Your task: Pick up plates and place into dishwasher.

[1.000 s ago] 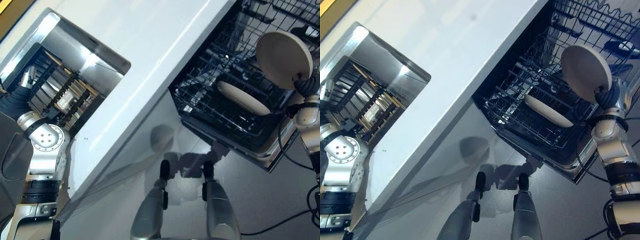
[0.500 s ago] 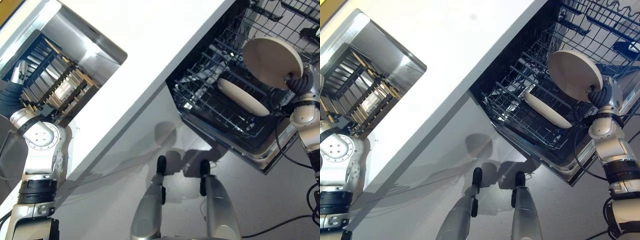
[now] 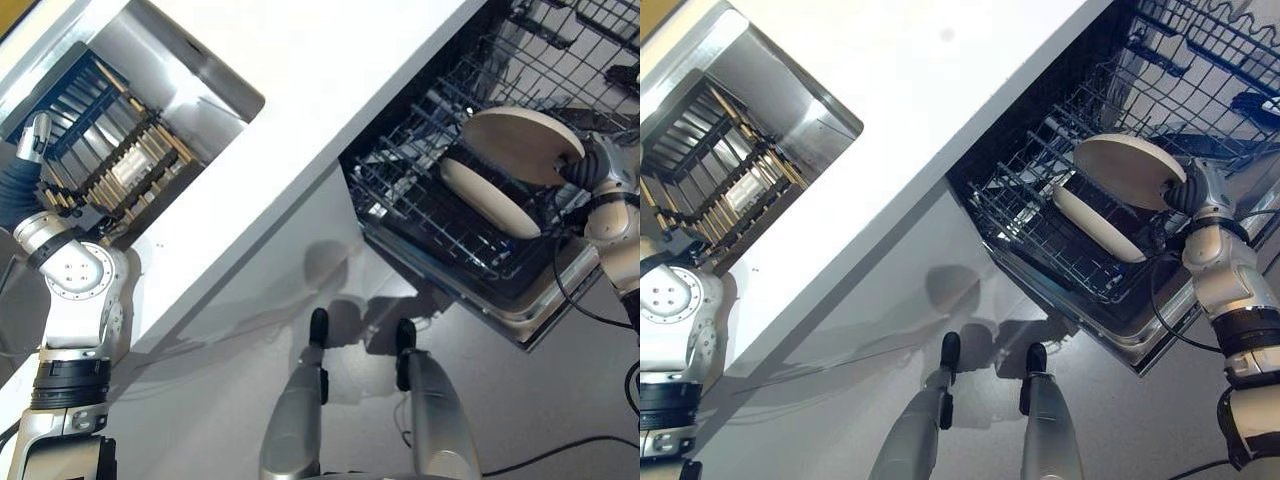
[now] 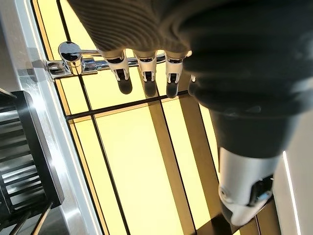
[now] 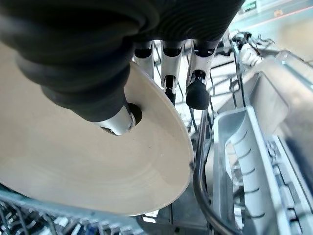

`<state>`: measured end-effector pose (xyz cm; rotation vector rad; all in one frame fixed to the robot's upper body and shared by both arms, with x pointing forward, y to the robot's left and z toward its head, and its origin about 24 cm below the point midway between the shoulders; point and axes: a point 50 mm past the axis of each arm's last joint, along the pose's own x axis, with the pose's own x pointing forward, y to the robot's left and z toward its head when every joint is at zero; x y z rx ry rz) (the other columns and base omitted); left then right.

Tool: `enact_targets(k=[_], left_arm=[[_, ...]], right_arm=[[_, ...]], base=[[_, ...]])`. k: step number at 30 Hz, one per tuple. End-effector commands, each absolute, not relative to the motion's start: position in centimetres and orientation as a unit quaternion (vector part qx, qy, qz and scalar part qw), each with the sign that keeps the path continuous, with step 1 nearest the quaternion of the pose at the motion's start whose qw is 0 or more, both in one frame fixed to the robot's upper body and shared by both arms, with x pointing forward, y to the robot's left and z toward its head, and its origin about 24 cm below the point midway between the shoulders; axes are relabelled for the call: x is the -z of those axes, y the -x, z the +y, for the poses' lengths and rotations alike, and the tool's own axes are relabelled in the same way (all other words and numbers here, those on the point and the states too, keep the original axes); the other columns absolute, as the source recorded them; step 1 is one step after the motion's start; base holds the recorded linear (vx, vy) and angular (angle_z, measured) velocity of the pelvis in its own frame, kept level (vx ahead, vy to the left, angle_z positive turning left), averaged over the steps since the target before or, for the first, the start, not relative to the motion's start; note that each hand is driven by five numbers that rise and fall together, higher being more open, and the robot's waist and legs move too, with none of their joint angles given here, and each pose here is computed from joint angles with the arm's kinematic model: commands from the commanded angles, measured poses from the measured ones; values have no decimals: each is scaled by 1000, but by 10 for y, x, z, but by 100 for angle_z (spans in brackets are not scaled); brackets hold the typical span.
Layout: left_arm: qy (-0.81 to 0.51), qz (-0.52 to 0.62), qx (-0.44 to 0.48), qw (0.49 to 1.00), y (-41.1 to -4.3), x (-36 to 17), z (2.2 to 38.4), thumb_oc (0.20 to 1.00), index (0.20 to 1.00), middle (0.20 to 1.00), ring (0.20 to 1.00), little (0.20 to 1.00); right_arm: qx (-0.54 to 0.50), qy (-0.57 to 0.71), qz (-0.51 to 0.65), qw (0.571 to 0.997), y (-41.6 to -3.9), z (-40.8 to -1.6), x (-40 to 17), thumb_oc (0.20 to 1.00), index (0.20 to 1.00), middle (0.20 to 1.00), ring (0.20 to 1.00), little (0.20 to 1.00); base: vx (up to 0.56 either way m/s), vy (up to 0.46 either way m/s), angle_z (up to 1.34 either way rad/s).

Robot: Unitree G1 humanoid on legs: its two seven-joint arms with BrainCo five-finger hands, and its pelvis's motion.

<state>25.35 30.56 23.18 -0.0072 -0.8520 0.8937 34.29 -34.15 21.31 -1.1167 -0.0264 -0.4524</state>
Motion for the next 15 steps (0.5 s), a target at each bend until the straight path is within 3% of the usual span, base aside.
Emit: enact_targets(k=[1, 13, 14, 15], left_arm=[[-4, -387, -418, 822, -259, -218, 302, 1000, 1000, 1000, 1000, 1000], [-2, -389, -412, 824, -261, -219, 300, 1000, 1000, 1000, 1000, 1000], [-3, -389, -412, 824, -261, -218, 300, 1000, 1000, 1000, 1000, 1000], [-3, -389, -412, 824, -260, -218, 300, 1000, 1000, 1000, 1000, 1000]], right_arm=[[167, 526, 58, 832, -342, -344, -177, 200, 200, 200, 200, 200], [185, 499, 53, 845, -342, -346, -176, 200, 200, 200, 200, 200], [189, 495, 55, 846, -341, -347, -175, 231, 231, 231, 231, 231], [191, 493, 55, 847, -341, -348, -176, 407, 407, 407, 407, 407]], base=[[-14, -9, 7], [-14, 2, 1], [0, 0, 0], [0, 0, 0]])
